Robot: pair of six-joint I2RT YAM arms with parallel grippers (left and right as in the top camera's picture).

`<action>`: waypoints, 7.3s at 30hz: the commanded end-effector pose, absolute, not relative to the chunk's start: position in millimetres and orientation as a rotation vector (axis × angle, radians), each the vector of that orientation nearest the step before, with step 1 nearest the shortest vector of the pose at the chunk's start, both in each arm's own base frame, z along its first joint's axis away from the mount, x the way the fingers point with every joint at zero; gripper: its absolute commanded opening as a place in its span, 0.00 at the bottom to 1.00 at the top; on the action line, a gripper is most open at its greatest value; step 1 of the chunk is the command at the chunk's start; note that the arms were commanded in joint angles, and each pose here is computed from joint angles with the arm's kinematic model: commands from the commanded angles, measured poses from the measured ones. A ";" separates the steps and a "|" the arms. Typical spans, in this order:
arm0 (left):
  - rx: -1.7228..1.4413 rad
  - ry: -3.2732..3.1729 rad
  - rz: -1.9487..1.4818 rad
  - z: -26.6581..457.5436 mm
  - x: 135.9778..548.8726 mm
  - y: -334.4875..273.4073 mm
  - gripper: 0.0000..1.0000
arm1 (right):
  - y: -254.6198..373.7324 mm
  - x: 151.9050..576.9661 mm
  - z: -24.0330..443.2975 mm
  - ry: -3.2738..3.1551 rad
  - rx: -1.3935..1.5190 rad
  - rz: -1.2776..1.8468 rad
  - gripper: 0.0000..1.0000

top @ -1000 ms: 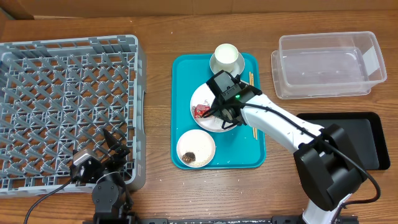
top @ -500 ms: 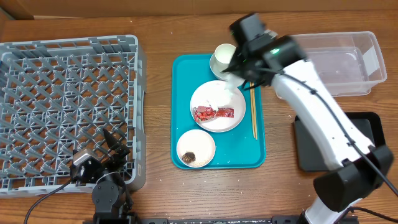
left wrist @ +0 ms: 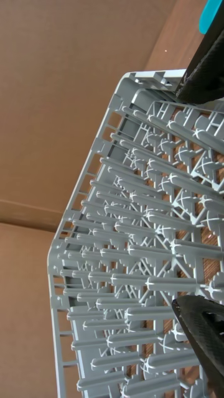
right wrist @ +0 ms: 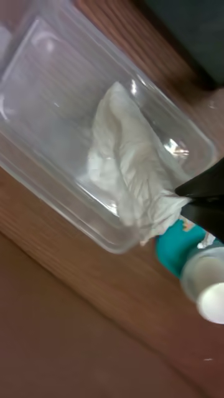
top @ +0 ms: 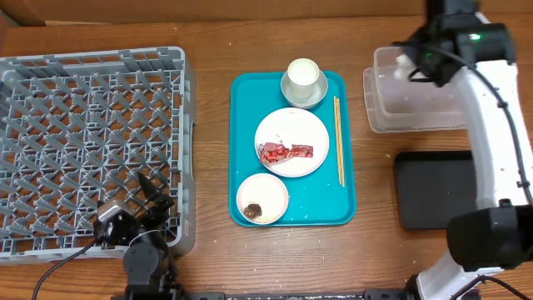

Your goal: Sort waste into correct bins and load items into the dishwasher

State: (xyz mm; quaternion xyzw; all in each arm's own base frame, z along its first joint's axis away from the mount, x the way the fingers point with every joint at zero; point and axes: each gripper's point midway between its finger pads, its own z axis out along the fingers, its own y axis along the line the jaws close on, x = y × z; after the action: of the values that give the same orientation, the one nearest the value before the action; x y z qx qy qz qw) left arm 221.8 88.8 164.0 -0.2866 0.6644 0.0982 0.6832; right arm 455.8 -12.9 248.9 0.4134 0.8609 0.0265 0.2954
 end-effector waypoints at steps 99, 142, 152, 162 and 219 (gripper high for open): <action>-0.664 1.485 0.221 161.9 220.8 90.7 1.00 | -24.7 469.1 206.3 2.383 1.106 0.202 0.99; -0.664 1.485 0.221 161.8 220.8 90.7 1.00 | 228.3 348.7 58.9 2.856 0.385 0.282 0.91; -0.664 1.485 0.221 161.8 220.8 90.7 1.00 | 216.4 340.0 54.0 2.804 0.934 0.281 0.59; -0.664 1.485 0.221 161.8 220.8 90.7 1.00 | 217.9 343.5 51.9 2.628 1.330 0.299 0.66; -0.664 1.485 0.221 161.8 220.8 90.7 1.00 | 30.0 484.7 256.0 2.375 0.475 0.827 1.00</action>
State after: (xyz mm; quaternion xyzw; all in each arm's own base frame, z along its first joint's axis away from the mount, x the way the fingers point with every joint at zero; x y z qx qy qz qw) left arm 221.8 88.8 163.9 -0.2866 0.6646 0.0983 0.6830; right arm 496.5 -27.8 193.8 0.3606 0.8788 0.1780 0.2570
